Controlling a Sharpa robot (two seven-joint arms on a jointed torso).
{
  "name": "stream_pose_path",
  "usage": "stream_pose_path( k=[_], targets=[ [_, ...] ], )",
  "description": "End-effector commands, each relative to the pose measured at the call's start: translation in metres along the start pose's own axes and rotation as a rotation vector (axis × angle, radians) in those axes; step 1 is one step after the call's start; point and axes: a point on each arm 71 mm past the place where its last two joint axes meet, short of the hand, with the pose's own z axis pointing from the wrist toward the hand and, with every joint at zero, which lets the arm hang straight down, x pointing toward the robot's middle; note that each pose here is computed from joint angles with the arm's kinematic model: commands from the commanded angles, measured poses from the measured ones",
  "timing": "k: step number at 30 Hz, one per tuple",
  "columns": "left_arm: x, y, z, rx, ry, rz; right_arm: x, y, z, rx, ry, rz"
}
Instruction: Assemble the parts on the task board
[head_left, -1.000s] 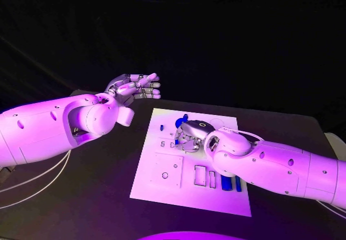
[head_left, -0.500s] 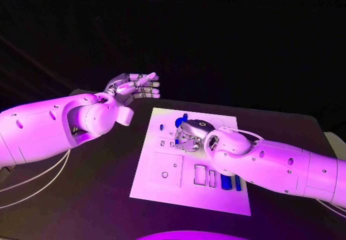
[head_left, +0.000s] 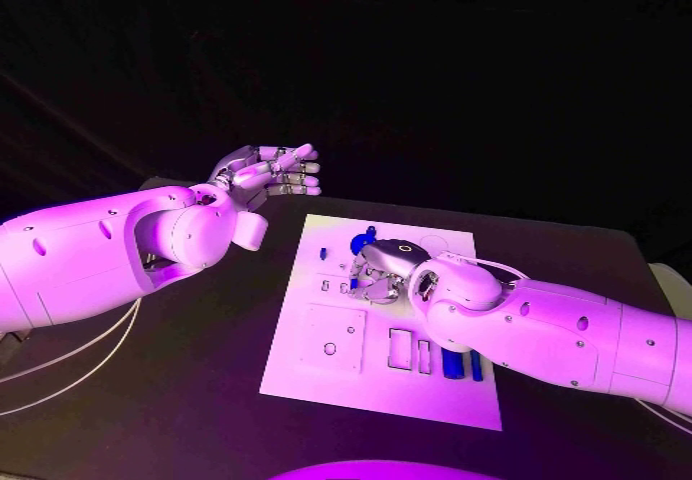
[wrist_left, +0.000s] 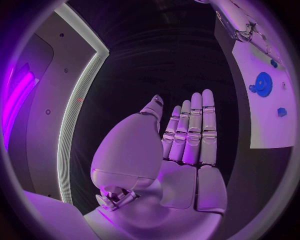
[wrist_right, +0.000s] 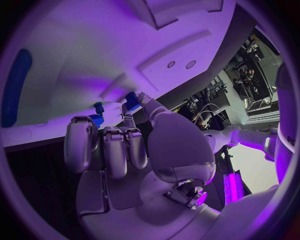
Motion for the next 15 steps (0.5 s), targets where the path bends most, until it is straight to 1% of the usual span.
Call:
stream_pose_path(
  k=[1,15],
  targets=[
    [0.0023,-0.0011,0.0003,0.010,0.021,-0.009,0.0031,-0.0018,-0.0006,0.016,0.020,-0.020],
    [0.0022,-0.0011,0.0003,0.010,0.021,-0.009,0.0027,-0.0018,-0.0008,0.017,0.014,-0.023]
  ],
)
